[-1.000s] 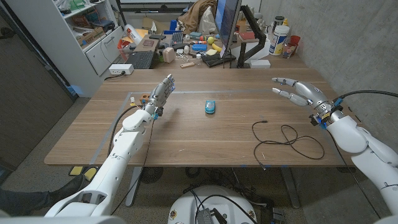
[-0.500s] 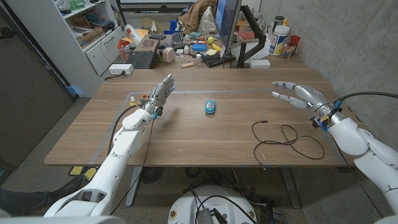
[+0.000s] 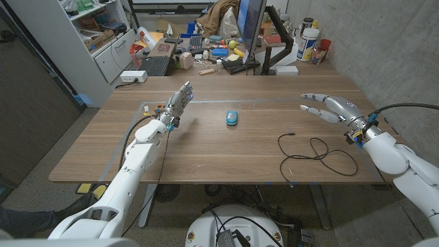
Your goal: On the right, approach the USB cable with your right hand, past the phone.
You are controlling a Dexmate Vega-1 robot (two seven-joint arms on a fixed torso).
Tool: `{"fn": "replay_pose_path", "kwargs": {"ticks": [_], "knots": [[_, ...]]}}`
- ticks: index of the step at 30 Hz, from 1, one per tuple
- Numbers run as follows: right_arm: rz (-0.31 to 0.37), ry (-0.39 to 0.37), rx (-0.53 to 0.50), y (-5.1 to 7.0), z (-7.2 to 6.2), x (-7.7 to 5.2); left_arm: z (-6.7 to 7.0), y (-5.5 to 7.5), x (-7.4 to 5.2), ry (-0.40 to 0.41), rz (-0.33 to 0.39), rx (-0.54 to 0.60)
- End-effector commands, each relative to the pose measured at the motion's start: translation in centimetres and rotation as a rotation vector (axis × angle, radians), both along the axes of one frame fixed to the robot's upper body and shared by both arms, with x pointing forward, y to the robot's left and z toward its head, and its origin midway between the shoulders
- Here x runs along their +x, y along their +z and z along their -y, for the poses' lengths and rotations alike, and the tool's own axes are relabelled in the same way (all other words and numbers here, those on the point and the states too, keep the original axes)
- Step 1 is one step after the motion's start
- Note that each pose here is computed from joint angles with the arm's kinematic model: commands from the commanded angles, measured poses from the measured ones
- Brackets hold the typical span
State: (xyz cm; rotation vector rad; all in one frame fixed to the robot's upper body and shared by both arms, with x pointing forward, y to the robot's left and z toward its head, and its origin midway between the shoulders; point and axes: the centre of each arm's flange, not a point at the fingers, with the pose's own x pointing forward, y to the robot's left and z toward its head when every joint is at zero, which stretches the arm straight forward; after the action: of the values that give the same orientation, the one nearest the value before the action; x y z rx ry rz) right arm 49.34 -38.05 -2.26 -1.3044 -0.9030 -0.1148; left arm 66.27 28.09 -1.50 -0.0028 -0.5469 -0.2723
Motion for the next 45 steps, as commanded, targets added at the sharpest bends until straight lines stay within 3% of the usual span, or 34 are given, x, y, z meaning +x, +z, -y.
{"fn": "replay_pose_path", "kwargs": {"ticks": [1, 16, 45], "knots": [[-0.015, -0.044, 0.0, -1.0, 0.5, -0.1, 0.1, 0.4, 0.1, -0.002, 0.01, 0.007], [-0.03, -0.064, -0.008, -1.9, 0.9, 0.2, 0.3, 0.7, -0.1, -0.001, 0.014, 0.014], [-0.038, -0.1, -0.002, -3.6, 1.0, -0.4, 0.6, 0.6, -0.3, -0.004, 0.017, 0.019]]}}
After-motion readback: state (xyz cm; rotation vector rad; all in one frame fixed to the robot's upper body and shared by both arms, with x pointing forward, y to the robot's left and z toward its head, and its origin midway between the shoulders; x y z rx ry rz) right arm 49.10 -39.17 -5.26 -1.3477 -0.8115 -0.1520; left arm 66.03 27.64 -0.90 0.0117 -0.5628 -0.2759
